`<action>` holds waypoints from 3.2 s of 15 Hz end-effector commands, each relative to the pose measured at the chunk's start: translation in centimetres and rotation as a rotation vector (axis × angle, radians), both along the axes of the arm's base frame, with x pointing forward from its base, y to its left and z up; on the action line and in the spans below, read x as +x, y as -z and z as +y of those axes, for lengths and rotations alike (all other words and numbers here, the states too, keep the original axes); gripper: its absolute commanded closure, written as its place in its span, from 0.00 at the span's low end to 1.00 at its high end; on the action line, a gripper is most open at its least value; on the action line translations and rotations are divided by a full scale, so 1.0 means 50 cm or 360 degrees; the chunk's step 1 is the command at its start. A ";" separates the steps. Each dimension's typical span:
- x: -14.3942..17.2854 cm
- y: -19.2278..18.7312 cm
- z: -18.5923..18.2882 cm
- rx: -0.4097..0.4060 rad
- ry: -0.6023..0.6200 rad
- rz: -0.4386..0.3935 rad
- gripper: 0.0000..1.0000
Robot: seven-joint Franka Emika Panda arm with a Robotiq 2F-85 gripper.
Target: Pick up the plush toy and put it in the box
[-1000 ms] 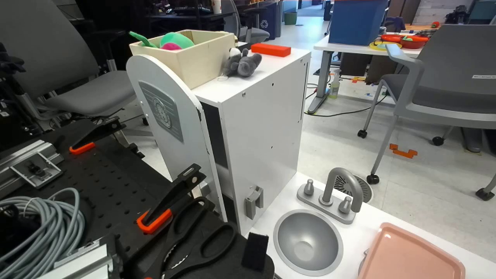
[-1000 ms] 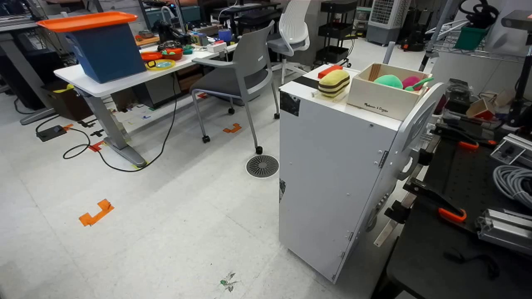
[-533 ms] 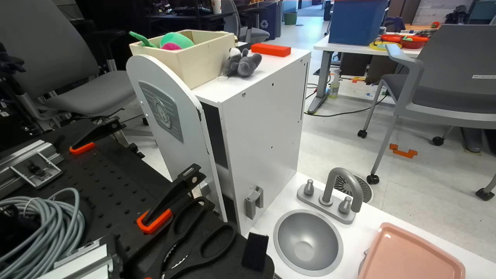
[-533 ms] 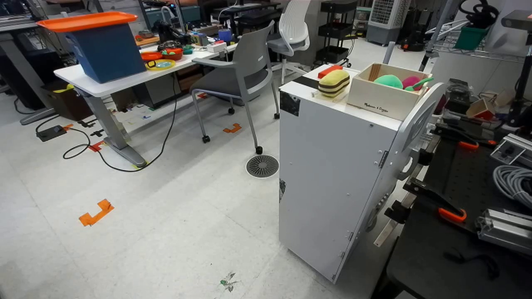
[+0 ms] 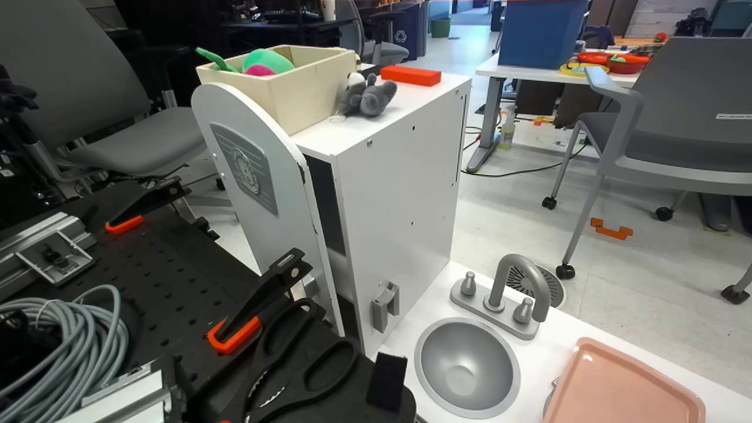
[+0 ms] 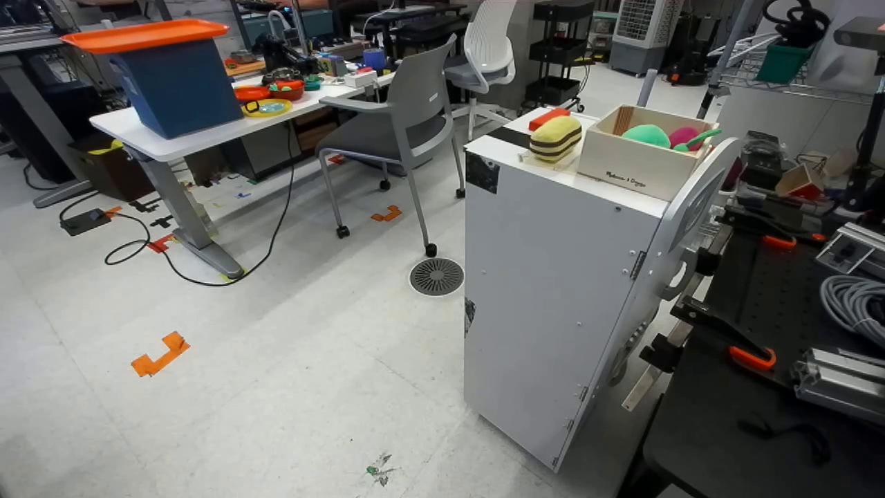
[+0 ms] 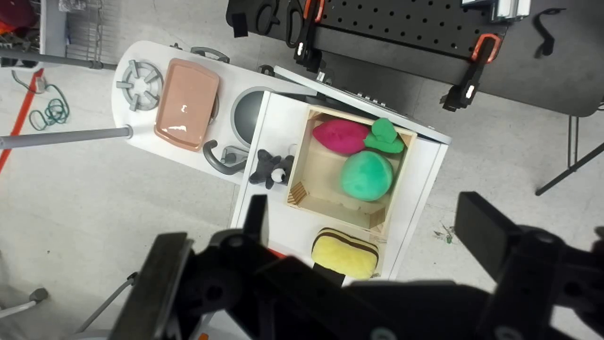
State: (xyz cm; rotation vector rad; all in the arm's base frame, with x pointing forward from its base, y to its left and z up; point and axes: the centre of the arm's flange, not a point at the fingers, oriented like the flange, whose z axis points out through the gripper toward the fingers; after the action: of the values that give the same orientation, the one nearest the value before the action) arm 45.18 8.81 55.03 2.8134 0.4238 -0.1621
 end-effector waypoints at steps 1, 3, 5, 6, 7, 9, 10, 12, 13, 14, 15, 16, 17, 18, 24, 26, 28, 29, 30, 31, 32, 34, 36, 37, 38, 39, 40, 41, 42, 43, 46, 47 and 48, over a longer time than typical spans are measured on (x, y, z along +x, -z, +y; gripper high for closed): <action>0.000 0.000 0.000 0.0000 0.0000 0.0000 0.00; 0.000 0.000 0.000 0.0000 0.0000 0.0000 0.00; 0.000 0.000 0.000 0.0000 0.0000 0.0000 0.00; 0.000 0.000 0.000 0.0000 0.0000 0.0000 0.00; 0.000 0.000 0.000 0.0000 0.0000 0.0000 0.00; 0.000 0.000 0.000 0.0000 0.0000 0.0000 0.00; 0.000 0.000 0.000 0.0000 0.0000 0.0000 0.00; 0.000 0.000 0.000 0.0000 0.0000 0.0000 0.00; 0.000 0.000 0.000 0.0000 0.0000 0.0000 0.00; 0.000 0.000 0.000 0.0000 0.0000 0.0000 0.00; 0.000 0.000 0.000 0.0000 0.0000 0.0000 0.00; 0.000 0.000 0.000 0.0000 0.0000 0.0000 0.00; 0.000 0.000 0.000 0.0000 0.0000 0.0000 0.00; 0.000 0.000 0.000 0.0000 0.0000 0.0000 0.00; 0.000 0.000 0.000 0.0000 0.0000 0.0000 0.00; 0.000 0.000 0.000 0.0000 0.0000 0.0000 0.00; 0.000 0.000 0.000 0.0000 0.0000 0.0000 0.00; 0.000 0.000 0.000 0.0000 0.0000 0.0000 0.00; 0.000 0.000 0.000 0.0000 0.0000 0.0000 0.00; 0.000 0.000 0.000 0.0000 0.0000 0.0000 0.00; 0.000 0.000 0.000 0.0000 0.0000 0.0000 0.00; 0.000 0.000 0.000 0.0000 0.0000 0.0000 0.00; 0.000 0.000 0.000 0.0000 0.0000 0.0000 0.00; 0.000 0.000 0.000 0.0000 0.0000 0.0000 0.00; 0.000 0.000 0.000 0.0000 0.0000 0.0000 0.00; 0.000 0.000 0.000 0.0000 0.0000 0.0000 0.00; 0.000 0.000 0.000 0.0000 0.0000 0.0000 0.00; 0.000 0.000 0.000 0.0000 0.0000 0.0000 0.00; 0.000 0.000 0.000 0.0000 0.0000 0.0000 0.00; 0.007 -0.006 -0.008 0.0016 0.0044 -0.0006 0.00; 0.039 -0.036 -0.042 0.0109 0.0222 -0.0020 0.00; 0.051 -0.048 -0.058 0.0145 0.0299 -0.0034 0.00; 0.067 -0.057 -0.077 0.0182 0.0382 -0.0075 0.00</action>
State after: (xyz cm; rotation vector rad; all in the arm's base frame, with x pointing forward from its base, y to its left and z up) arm 46.05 6.71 55.95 2.8841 0.2669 -0.1397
